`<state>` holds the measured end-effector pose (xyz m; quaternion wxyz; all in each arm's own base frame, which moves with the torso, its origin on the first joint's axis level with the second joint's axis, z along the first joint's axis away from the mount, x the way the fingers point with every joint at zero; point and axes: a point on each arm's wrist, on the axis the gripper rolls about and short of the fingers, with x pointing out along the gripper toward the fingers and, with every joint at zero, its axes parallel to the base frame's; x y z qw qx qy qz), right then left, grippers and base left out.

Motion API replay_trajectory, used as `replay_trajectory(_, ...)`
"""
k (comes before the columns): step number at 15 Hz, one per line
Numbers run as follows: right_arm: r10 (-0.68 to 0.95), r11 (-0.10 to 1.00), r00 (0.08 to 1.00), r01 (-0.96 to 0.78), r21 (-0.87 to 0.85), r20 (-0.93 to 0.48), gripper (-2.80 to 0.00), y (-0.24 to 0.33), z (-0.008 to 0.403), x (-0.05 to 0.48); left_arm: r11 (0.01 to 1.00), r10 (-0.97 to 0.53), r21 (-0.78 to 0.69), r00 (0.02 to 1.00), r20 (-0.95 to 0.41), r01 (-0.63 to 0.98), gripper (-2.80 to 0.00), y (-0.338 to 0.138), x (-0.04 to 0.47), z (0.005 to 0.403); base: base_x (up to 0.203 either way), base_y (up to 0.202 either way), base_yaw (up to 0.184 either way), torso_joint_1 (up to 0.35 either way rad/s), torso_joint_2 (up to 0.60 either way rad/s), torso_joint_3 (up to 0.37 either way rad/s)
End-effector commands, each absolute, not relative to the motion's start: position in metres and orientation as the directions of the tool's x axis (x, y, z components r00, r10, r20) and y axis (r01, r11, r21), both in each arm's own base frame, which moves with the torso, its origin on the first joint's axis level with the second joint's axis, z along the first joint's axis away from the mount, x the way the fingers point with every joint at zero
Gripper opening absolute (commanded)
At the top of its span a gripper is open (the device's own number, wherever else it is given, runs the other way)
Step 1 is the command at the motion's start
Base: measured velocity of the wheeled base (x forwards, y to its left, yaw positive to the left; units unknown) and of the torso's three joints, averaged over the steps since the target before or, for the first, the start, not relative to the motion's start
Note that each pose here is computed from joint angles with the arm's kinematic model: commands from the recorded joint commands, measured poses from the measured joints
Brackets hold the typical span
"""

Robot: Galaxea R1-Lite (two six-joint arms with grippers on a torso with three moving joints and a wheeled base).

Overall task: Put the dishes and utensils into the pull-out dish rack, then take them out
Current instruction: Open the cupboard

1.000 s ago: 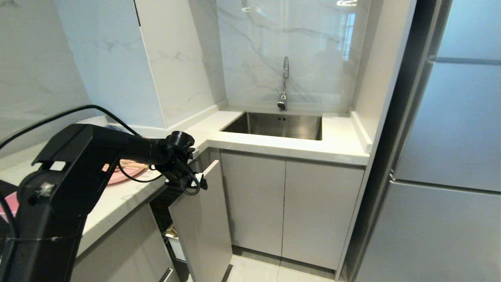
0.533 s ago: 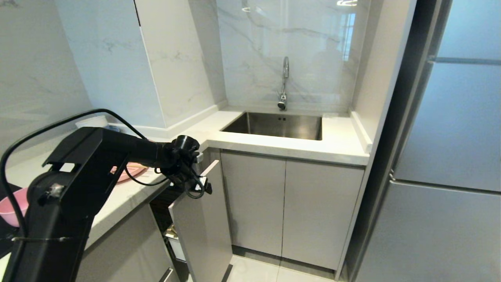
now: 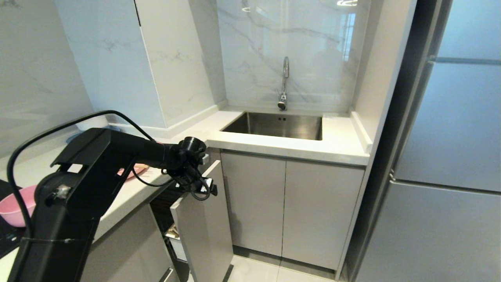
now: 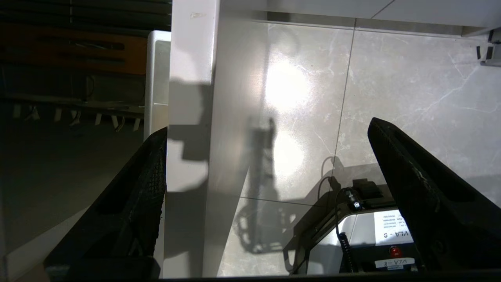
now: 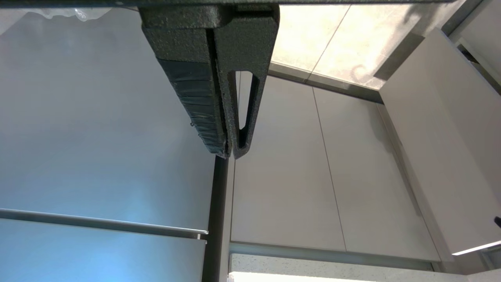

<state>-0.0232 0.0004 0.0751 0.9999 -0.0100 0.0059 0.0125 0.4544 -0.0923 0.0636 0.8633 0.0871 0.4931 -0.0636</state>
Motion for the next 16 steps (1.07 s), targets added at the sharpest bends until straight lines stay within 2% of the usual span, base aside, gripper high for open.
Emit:
replay_trajectory(1,0.026,0.999,1.0,-0.026,-0.021,-0.012,-2.8,0.0,0.075,-0.023,0.974,-0.033,0.086,0.507,-0.861,0.209,0.0,-0.099,0.453,0.065,0.0,0.0,0.0,0.0,0.0,0.0)
replay_trajectory(16,0.026,0.999,1.0,-0.026,-0.021,-0.012,-2.8,0.0,0.075,-0.023,0.953,-0.132,0.028,0.495,-0.859,0.302,0.0,-0.185,0.423,0.069,0.0,0.0,0.0,0.0,0.0,0.0)
